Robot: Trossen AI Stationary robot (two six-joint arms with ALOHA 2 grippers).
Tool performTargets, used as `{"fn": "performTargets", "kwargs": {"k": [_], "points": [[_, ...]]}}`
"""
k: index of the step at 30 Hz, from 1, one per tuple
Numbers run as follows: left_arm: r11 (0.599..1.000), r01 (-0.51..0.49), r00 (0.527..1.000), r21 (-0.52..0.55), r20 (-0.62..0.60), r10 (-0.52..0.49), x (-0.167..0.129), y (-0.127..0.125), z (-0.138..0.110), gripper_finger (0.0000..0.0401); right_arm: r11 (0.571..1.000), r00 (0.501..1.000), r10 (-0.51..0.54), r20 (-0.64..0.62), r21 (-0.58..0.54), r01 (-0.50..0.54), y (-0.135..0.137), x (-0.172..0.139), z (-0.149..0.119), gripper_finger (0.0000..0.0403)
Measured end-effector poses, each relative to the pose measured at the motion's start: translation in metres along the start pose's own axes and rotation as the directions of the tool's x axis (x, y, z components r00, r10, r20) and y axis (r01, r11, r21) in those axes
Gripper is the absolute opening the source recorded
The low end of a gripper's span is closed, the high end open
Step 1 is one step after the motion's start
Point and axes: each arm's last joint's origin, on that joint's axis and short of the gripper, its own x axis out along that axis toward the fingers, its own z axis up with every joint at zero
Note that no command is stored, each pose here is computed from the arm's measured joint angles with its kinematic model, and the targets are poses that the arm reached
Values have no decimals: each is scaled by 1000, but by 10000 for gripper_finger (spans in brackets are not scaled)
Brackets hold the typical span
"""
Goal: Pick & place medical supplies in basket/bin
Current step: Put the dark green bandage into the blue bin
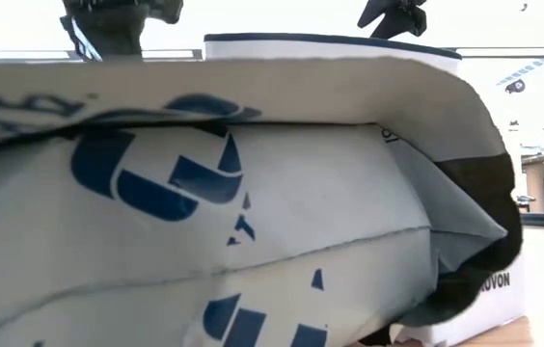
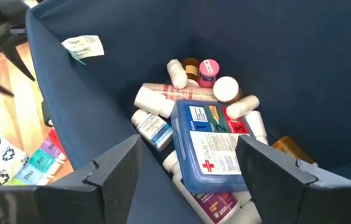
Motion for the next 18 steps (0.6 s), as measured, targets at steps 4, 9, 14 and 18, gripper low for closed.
{"fn": "performTargets", "kwargs": {"k": [4,9,14,18], "points": [[984,-40,999,173,-23,45,17,-5,-1,223,1000,1000,-2,-7,27,2,0,1,-1,249],[944,-68,993,323,-67,94,41,-12,-5,269,998,1000,-5,-18,55,6,0,2,-3,250],[911,-89,982,404,-119,149,66,-14,-7,277,996,1000,-5,-20,87,7,0,3,-4,247],[911,-63,977,408,-162,141,79,-14,-6,278,994,1000,-4,-21,105,6,0,3,-4,249]]}}
